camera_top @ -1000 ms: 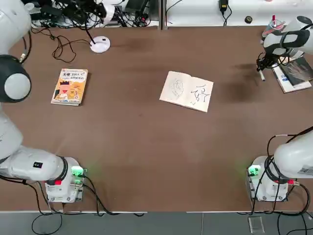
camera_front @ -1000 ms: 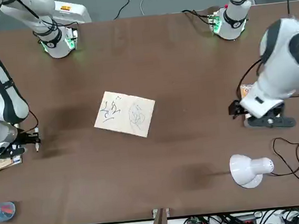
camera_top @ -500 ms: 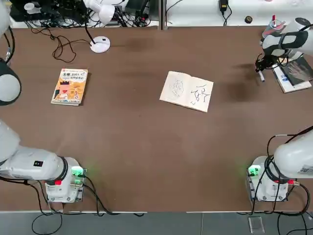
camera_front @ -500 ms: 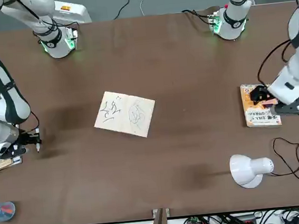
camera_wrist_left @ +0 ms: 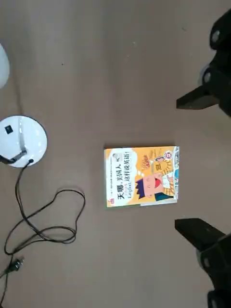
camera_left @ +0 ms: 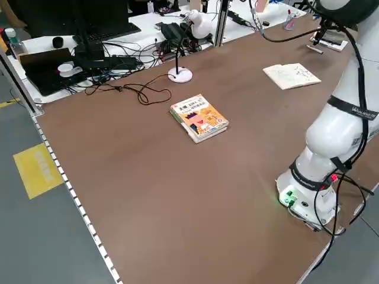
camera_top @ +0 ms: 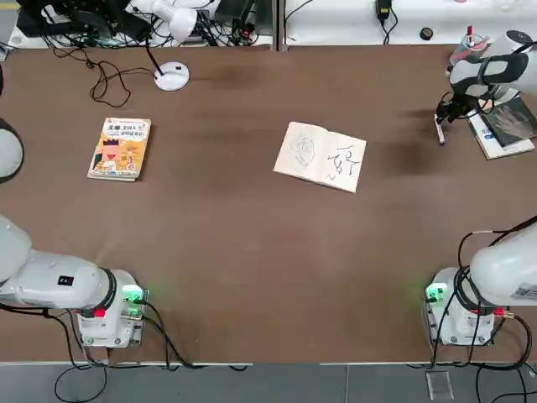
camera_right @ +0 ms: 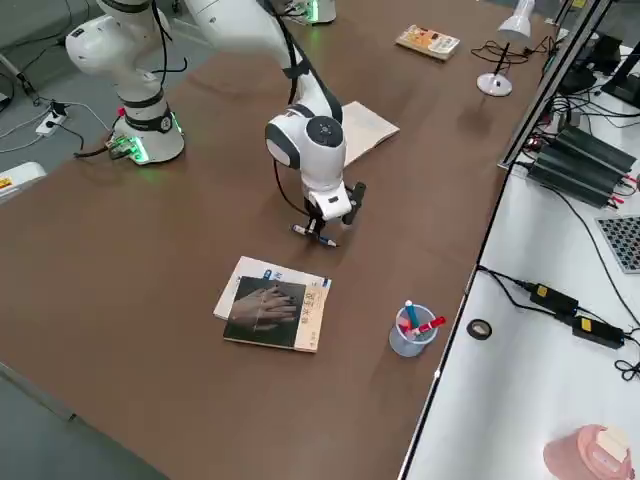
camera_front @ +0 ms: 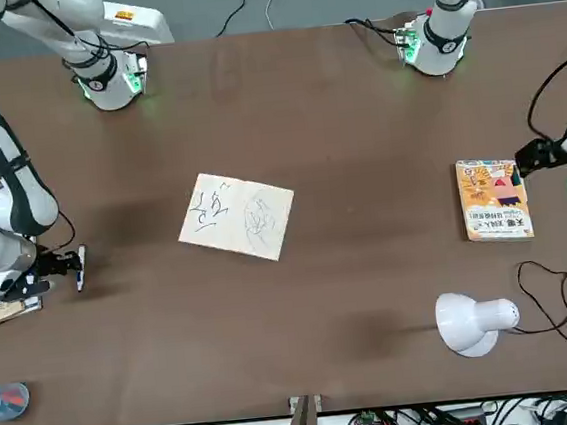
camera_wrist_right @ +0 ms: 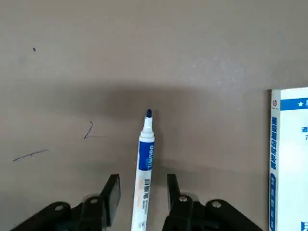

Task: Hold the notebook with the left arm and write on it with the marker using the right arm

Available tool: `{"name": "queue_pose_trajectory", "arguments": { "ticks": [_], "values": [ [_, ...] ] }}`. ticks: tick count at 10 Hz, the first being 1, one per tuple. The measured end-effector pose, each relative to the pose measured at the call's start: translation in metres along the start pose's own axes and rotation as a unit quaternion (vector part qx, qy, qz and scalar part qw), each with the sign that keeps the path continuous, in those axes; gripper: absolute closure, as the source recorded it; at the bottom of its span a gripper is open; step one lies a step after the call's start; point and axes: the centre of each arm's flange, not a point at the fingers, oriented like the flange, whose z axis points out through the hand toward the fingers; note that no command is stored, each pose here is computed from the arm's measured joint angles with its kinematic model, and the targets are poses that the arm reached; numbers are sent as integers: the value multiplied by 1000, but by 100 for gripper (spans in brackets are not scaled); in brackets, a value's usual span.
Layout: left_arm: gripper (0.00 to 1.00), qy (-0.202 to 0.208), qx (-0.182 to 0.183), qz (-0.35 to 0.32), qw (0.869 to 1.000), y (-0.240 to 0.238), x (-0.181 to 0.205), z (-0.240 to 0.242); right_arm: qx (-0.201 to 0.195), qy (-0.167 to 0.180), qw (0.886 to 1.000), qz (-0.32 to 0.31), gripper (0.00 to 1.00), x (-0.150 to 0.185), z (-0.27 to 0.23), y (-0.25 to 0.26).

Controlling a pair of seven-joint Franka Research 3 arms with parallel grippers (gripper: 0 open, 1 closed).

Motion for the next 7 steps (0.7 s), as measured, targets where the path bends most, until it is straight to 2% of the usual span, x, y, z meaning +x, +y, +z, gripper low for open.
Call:
{"name": "queue_pose_trajectory", "arguments": {
  "ticks": [5, 7],
  "values": [
    [0, 0, -1, -7, 1000, -9, -30, -12, 1, -2, 1000, 3, 53, 2, -3, -3],
    [0, -2, -1, -8, 1000, -11, -43, -13, 13, -25, 999, 25, 51, 11, -20, -25]
  ]
}}
